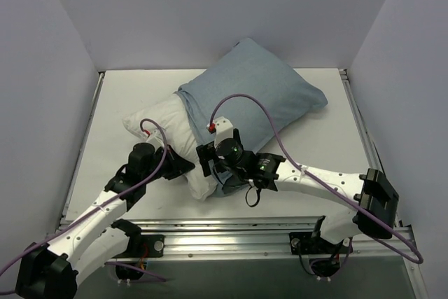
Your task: Remove the pillowcase from the pillow
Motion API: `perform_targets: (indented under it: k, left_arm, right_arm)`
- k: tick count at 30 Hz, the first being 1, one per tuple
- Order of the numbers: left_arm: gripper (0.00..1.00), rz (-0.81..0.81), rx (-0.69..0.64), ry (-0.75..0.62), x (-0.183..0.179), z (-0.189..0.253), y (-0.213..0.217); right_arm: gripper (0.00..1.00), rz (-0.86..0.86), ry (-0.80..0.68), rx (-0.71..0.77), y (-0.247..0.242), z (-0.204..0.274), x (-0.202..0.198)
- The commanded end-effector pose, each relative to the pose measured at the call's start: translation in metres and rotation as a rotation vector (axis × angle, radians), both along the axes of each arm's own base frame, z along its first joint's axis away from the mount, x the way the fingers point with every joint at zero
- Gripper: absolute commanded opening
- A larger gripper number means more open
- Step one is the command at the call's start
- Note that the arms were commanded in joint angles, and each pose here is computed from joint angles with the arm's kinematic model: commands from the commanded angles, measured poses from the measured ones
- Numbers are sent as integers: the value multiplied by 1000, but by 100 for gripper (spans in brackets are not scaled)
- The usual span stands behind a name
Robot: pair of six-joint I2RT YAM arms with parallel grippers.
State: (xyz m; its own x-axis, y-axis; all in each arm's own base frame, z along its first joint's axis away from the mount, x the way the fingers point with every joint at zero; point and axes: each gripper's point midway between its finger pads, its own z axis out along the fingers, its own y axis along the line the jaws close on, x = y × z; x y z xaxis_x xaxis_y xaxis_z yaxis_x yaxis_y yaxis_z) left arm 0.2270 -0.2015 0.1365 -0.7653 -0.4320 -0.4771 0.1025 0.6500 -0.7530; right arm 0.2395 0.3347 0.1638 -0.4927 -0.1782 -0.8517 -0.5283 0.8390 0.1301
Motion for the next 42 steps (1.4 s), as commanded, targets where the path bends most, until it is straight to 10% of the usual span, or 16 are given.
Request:
perform_targets:
  k: [1, 8, 18, 24, 31, 42]
  left_arm:
    - [2, 20, -18, -96, 9, 38, 0]
    - [2, 13, -1, -135, 3, 65, 6]
    - [2, 66, 36, -186, -15, 111, 31]
    - [2, 111, 7, -289, -35, 167, 50]
    - [2, 64, -30, -359, -49, 201, 49]
    - [2, 332, 241, -325, -66, 188, 126]
  right_arm:
    - [86, -70, -42, 13, 11, 17, 5]
    - [76, -321, -37, -145, -33, -30, 29]
    - [1, -721, -26, -211, -156, -47, 101]
    - [0, -924, 12, -187, -229, -36, 138]
    - [0, -822, 44, -70, -206, -41, 140]
    - [0, -998, 21, 18, -294, 1, 120]
